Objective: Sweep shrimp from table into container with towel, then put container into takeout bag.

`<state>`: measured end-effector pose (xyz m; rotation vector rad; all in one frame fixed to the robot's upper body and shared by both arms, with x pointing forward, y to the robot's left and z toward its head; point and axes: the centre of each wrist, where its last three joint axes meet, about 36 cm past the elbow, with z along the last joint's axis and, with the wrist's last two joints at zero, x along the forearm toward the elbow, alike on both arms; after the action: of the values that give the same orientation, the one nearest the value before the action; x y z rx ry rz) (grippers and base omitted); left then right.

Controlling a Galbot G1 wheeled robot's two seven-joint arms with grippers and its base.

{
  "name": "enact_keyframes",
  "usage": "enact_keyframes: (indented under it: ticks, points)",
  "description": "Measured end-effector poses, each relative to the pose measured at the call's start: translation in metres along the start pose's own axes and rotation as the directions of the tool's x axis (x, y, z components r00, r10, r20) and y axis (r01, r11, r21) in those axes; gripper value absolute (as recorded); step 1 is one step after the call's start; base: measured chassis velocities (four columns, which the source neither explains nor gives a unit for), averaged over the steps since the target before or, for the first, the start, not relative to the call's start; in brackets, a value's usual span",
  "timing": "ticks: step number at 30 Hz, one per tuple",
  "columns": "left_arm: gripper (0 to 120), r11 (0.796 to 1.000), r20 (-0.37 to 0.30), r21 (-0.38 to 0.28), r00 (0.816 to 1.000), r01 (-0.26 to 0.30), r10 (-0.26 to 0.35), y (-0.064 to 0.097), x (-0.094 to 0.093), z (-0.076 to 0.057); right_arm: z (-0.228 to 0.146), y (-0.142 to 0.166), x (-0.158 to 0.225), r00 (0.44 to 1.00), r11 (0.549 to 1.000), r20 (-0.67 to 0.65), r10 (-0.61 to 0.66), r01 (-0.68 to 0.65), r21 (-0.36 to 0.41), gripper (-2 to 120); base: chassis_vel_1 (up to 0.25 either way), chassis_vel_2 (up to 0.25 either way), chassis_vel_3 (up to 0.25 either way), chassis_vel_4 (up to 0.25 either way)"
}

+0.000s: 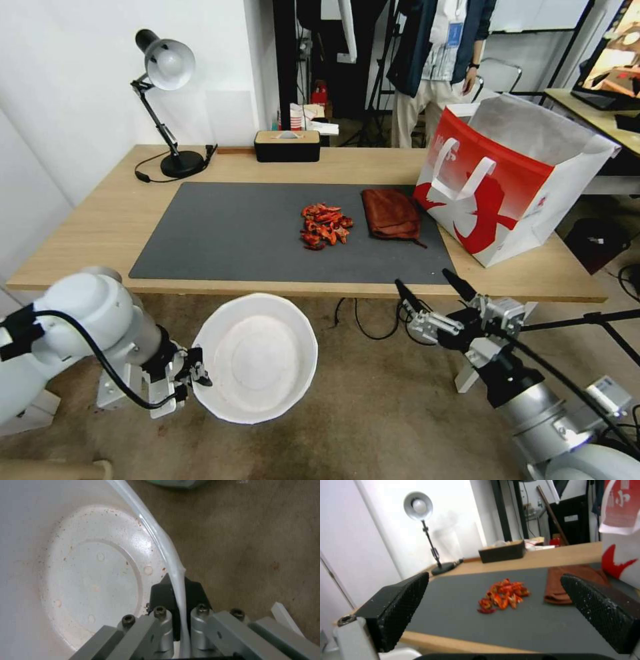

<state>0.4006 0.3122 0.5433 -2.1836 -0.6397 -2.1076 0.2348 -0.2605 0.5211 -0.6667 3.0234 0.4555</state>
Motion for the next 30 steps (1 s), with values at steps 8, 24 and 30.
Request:
enact_keyframes:
  ticks: [8,24,30]
  points:
    - [0,1.000,0.035,-0.009,0.999,0.001,-0.001,0.009,-0.026,0.002,-0.004,-0.014,-0.022,0.999,0.998,0.022,-0.033,0.034,-0.049,100,0.000,0.000,0.000,0.000]
    - [0,0.999,0.056,-0.026,0.998,0.021,-0.019,0.034,-0.052,0.006,-0.003,-0.071,-0.101,0.994,0.997,-0.086,0.074,-0.074,0.000,100,0.000,0.000,0.000,0.000]
    - [0,0.999,0.047,-0.038,0.998,0.030,-0.028,0.044,-0.052,0.010,-0.003,-0.085,-0.153,0.974,0.991,-0.184,0.135,-0.131,0.034,100,0.000,0.000,0.000,0.000]
